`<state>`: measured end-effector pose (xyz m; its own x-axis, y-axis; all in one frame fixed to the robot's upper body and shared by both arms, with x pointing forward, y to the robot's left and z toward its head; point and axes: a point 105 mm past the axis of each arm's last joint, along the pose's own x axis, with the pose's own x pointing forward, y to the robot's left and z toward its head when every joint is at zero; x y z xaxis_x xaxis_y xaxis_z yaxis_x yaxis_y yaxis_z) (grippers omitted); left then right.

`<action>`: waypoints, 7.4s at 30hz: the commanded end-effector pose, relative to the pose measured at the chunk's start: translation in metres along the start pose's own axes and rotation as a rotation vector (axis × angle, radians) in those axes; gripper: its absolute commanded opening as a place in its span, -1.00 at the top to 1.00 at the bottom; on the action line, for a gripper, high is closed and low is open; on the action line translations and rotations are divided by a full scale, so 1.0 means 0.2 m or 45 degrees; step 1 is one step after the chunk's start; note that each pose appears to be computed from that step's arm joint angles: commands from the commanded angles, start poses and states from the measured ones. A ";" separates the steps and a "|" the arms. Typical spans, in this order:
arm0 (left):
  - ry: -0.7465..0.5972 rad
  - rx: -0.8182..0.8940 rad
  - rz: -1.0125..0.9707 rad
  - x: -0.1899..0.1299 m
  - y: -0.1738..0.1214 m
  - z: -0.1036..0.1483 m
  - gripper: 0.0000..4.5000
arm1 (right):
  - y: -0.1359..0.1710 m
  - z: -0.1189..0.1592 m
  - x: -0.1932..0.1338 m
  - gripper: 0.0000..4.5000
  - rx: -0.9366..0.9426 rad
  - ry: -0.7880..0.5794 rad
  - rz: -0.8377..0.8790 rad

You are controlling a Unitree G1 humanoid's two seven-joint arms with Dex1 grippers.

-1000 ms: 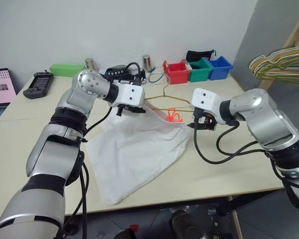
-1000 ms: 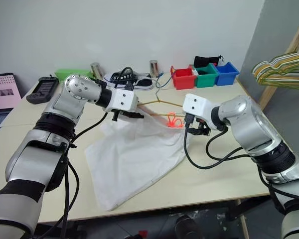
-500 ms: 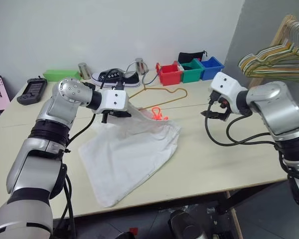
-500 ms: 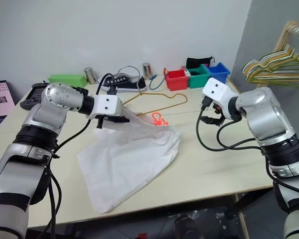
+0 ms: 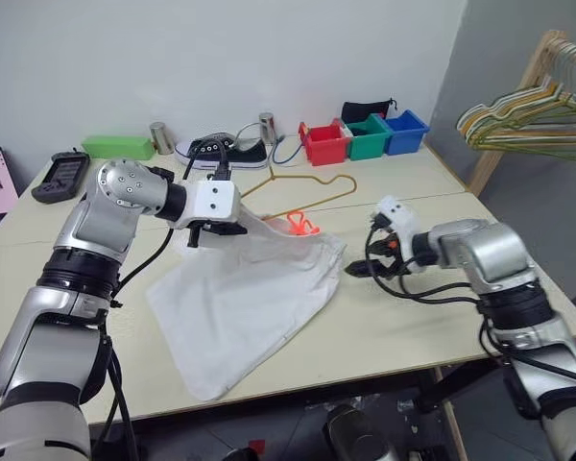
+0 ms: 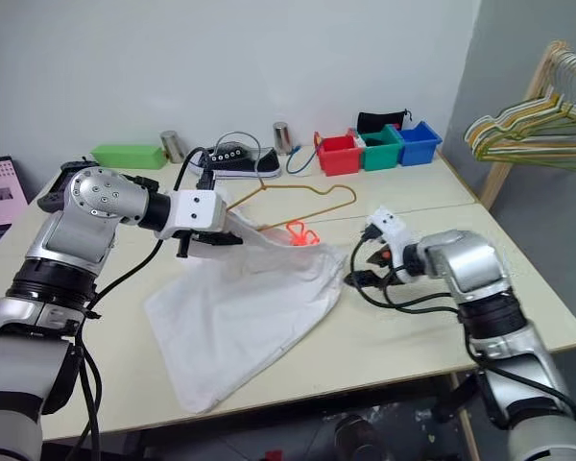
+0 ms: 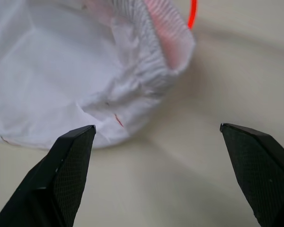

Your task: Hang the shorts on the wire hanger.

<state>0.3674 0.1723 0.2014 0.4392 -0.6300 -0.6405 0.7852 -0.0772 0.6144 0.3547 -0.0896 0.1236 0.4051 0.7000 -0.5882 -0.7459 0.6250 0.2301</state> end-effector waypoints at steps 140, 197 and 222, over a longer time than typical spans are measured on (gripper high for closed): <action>-0.164 0.230 0.073 0.04 0.08 0.23 -0.04 | -0.09 0.29 -0.10 1.00 -1.508 0.265 -0.143; -1.175 -0.311 0.186 0.38 0.17 1.17 -0.97 | -0.67 -0.17 -1.14 1.00 0.953 -0.604 -1.929; -1.124 -0.344 0.232 0.36 0.16 1.10 -1.00 | -0.74 -0.28 -1.11 0.06 1.245 -0.551 -1.873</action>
<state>0.3304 -0.0497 0.2624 0.1603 -0.9845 0.0716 0.8815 0.1755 0.4384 0.3446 -0.3525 0.1562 0.5649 -0.5674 -0.5992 0.7870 0.5888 0.1843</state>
